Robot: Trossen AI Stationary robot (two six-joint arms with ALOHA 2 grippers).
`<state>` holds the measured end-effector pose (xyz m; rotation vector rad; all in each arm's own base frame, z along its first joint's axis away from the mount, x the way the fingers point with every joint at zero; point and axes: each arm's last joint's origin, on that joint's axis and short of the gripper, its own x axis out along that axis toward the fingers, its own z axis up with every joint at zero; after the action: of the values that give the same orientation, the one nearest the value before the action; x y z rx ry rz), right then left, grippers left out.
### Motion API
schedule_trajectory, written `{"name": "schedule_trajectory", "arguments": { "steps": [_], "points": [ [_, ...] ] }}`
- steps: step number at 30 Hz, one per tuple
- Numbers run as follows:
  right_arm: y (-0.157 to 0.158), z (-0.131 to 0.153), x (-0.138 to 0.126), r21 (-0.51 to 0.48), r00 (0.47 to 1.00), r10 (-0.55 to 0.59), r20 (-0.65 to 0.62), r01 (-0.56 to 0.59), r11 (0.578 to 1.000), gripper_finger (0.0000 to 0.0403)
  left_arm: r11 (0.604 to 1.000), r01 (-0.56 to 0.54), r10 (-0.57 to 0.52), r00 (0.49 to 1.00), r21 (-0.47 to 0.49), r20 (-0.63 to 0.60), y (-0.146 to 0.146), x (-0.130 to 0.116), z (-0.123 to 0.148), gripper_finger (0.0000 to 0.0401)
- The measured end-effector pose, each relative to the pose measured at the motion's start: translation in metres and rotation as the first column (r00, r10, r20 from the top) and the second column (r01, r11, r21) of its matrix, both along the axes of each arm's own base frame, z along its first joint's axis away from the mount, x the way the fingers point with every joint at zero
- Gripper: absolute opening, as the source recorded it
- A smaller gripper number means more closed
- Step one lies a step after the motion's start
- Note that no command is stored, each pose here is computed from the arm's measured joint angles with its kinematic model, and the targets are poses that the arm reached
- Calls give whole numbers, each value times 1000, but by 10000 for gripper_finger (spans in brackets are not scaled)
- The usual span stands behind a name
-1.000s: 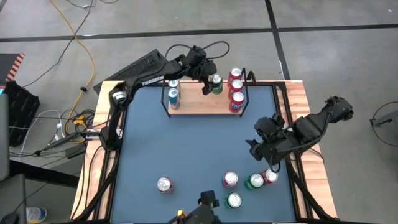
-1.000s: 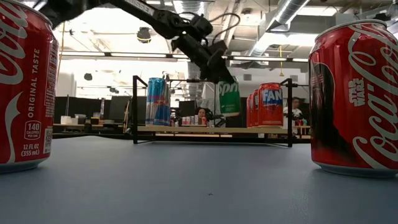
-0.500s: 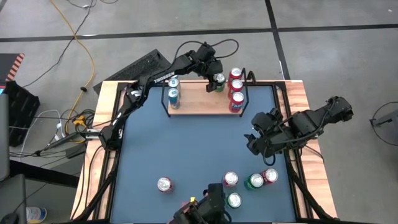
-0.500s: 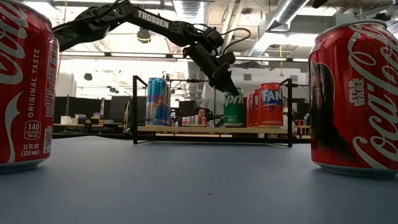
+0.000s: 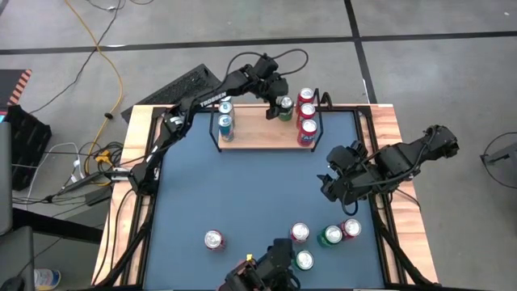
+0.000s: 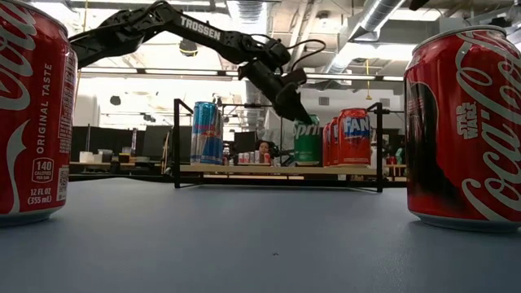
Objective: Place canned beverage on shelf
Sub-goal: Put the top green soda can on the shelf
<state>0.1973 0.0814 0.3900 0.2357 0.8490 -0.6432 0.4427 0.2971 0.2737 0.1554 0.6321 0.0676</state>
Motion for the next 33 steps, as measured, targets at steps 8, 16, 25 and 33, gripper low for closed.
{"name": "schedule_trajectory", "arguments": {
  "steps": [8, 16, 25, 33],
  "points": [
    [0, 0, 0, 1, 1000, 0, 3, 0, 1000, 333, 1000, 10, -10, 1000, 6, -6, 0, 1, -3, 296],
    [0, 0, 0, 5, 1000, -5, 5, 5, 1000, 333, 999, 37, -37, 999, 4, 3, 0, 1, -3, 312],
    [0, 0, 0, 5, 1000, -6, 5, 6, 1000, 333, 999, 46, -46, 999, 18, 21, 1, 2, -2, 322],
    [0, 0, 0, 5, 1000, -6, 5, 6, 1000, 333, 999, -18, 15, 998, 38, 63, 11, -1, 3, 323]
  ]
}}
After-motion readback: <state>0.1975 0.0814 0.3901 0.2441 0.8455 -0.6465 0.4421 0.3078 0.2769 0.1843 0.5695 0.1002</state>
